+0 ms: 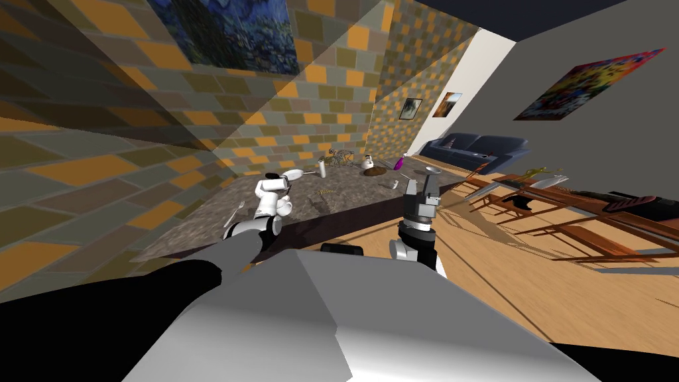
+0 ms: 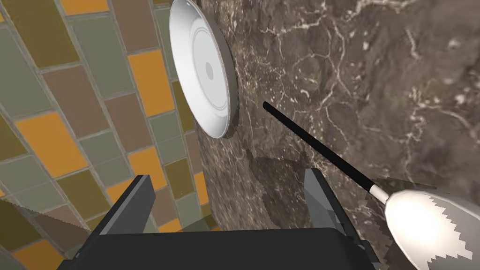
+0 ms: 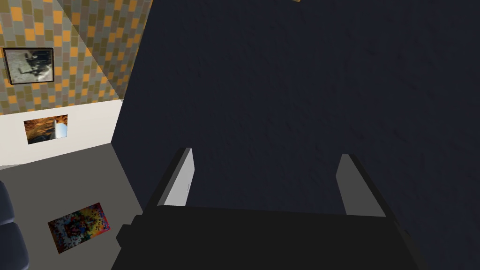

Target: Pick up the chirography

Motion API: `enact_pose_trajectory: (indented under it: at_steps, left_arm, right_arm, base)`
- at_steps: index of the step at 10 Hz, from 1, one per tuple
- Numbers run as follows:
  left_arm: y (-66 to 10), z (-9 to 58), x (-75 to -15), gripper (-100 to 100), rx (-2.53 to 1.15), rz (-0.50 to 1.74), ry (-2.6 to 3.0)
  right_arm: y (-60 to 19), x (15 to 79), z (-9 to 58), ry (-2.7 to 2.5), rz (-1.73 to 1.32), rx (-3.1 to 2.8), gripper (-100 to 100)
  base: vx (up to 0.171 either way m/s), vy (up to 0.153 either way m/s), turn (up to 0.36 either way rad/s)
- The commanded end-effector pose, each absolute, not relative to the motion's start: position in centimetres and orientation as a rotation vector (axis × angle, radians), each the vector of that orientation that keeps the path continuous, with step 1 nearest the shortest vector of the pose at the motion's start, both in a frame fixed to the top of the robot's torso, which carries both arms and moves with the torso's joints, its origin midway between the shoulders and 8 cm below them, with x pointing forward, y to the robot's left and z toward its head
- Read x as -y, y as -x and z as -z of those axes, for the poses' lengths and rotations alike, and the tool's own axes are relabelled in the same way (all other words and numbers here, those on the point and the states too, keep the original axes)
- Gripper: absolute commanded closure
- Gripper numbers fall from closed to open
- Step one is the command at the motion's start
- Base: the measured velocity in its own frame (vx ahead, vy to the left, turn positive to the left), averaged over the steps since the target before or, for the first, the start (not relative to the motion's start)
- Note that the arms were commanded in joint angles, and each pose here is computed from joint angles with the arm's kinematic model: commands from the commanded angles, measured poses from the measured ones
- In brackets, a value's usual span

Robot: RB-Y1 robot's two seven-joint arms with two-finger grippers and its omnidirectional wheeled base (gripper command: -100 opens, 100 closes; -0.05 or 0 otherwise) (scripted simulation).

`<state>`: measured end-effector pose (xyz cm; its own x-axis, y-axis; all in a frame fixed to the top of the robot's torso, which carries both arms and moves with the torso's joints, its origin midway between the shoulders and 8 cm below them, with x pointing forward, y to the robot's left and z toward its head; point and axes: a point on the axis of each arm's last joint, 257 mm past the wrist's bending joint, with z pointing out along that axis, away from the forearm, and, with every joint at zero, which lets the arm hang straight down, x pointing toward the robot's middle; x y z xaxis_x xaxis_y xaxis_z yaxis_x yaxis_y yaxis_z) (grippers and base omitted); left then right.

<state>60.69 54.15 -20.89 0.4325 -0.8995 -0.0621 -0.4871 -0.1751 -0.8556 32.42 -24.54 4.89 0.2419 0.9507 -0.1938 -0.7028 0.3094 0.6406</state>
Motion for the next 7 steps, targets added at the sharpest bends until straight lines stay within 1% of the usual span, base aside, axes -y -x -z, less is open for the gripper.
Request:
enact_pose_trajectory:
  at_steps: [1, 4, 5, 6, 7]
  left_arm:
    - [-60.4, 21.6, -54.1, -100, -1.199, 0.58, 1.85]
    - [-60.5, 22.1, -53.9, -100, -1.208, 0.561, 1.97]
    - [-59.9, 23.3, -53.8, -100, -1.226, 0.536, 2.005]
    - [-60.3, 22.7, -53.6, -100, -1.222, 0.543, 2.039]
    - [-59.5, 24.0, -53.4, -100, -1.242, 0.515, 2.079]
  right_arm:
    - [-32.4, 24.5, -4.9, -0.474, -1.19, -0.621, 0]
    - [-32.4, 24.5, -4.9, -0.474, -1.19, -0.621, 0]
    - [-32.4, 24.5, -4.9, -0.474, -1.19, -0.621, 0]
    - [-32.4, 24.5, -4.9, -0.474, -1.19, -0.621, 0]
    - [-32.4, 24.5, -4.9, -0.474, -1.19, -0.621, 0]
  base:
    - [0.0, 0.0, 0.0]
    - [-0.001, -0.017, -0.094]
    - [-0.003, -0.017, -0.064]
    - [-0.006, -0.027, -0.107]
    - [-0.003, -0.022, -0.063]
